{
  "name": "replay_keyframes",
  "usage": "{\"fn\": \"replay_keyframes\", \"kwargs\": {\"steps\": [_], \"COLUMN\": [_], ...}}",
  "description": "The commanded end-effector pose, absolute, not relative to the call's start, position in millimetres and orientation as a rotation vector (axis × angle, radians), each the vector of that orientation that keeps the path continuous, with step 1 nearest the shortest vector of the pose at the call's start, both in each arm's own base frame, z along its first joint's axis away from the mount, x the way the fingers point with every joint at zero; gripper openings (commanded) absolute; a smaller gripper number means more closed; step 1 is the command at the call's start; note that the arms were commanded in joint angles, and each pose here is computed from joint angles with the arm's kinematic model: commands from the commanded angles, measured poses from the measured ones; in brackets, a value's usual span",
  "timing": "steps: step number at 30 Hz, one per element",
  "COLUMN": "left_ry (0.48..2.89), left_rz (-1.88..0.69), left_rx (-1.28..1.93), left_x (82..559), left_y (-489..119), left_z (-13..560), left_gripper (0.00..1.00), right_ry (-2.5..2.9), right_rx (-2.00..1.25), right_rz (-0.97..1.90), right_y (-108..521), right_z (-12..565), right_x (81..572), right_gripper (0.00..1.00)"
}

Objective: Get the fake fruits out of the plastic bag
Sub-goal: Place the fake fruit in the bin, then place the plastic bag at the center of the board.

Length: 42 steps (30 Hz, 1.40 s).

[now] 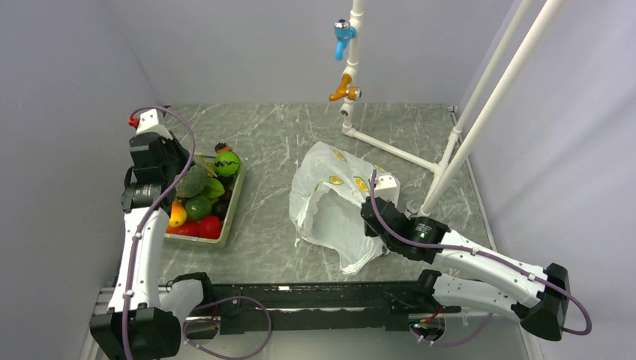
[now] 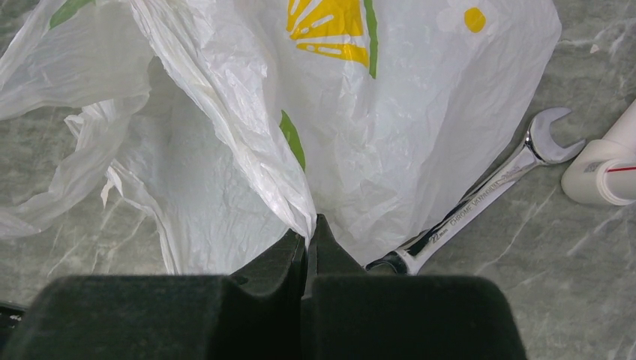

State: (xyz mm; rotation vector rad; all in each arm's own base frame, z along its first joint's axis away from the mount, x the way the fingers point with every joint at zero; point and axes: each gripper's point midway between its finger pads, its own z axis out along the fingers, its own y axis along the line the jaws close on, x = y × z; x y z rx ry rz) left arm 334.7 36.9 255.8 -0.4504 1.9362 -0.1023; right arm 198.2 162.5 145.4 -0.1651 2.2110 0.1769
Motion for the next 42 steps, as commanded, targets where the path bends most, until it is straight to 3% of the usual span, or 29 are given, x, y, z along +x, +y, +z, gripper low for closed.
{"fn": "replay_keyframes", "kwargs": {"steps": [1, 3, 9, 21, 28, 37, 42], "left_ry": [1.895, 1.915, 1.917, 1.812, 1.705, 1.803, 1.779], "left_rz": [-0.068, -0.052, -0.053, -0.021, 0.008, -0.522, -0.726], "left_rx": [-0.428, -0.442, -0.436, -0.366, -0.344, -0.140, -0.137], "left_x": [340.2, 340.0, 340.8, 327.3, 297.1, 229.3, 196.1], "left_y": [41.1, 43.8, 43.4, 43.4, 40.3, -54.9, -83.4], "left_z": [267.2, 264.5, 264.3, 288.8, 310.7, 290.7, 290.0], "left_gripper": [0.07, 0.16, 0.57, 0.99, 0.99, 0.99, 1.00], "right_ry": [2.176, 2.181, 2.188, 2.194, 2.173, 2.159, 2.146], "right_rx": [-0.138, -0.138, -0.128, -0.138, -0.162, -0.212, -0.264], "right_rz": [0.239, 0.236, 0.247, 0.254, 0.262, 0.250, 0.295], "right_y": [171.0, 169.6, 170.5, 173.0, 176.3, 184.2, 190.9], "right_z": [162.4, 160.5, 158.6, 164.9, 175.9, 178.1, 182.8], "right_x": [202.6, 201.3, 200.0, 199.8, 202.5, 208.2, 205.8], "right_gripper": [0.00, 0.00, 0.00, 0.00, 0.00, 0.00, 0.31]}}
